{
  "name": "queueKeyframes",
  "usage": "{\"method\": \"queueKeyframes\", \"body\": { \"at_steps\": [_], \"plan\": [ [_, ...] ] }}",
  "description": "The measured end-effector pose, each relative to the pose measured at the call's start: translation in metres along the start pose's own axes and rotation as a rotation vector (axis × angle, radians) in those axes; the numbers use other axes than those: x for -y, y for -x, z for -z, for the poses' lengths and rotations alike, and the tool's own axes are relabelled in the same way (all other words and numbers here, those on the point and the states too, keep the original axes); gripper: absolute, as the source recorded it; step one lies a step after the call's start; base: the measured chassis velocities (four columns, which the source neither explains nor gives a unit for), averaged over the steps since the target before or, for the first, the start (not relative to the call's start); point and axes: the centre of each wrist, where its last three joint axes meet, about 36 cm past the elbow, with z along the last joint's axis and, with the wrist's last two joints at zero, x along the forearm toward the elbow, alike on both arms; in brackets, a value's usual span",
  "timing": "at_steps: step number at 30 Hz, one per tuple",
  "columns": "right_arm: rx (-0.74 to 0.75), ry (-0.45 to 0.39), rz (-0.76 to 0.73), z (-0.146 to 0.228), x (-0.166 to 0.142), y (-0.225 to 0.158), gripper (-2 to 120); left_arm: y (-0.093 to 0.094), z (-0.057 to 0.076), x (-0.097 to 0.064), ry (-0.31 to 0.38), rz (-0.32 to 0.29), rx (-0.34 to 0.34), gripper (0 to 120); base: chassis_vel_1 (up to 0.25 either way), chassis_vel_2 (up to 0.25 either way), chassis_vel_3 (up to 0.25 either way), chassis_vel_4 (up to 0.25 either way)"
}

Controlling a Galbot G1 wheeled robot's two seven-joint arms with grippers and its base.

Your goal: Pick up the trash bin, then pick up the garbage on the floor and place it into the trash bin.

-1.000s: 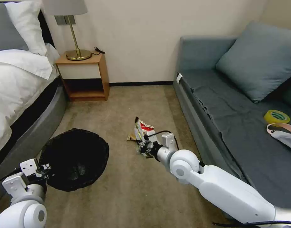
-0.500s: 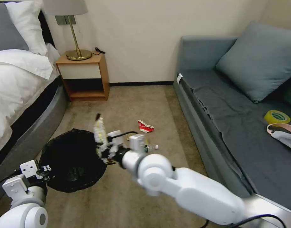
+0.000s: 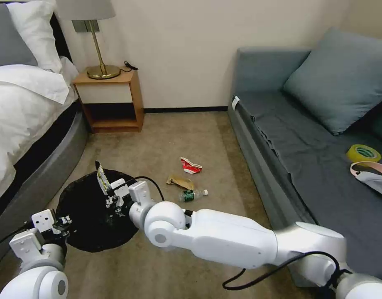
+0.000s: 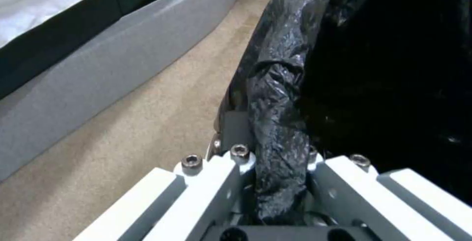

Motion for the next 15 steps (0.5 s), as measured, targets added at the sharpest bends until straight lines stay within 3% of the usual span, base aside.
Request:
{"method": "queueKeyframes", "body": {
  "at_steps": [9,15],
  "plan": [
    [-0.027,-0.031,0.017,-0.014,-0.005,0.001,0,0.004,-0.001,-0.001,0.000,0.001,-0.004,2,0.000,0.000,0.000,0.000],
    [-0.020,-0.044,0.012,-0.016,-0.006,0.004,20,0.005,-0.002,0.000,0.000,0.001,-0.007,2,0.000,0.000,0.000,0.000]
  ]
}}
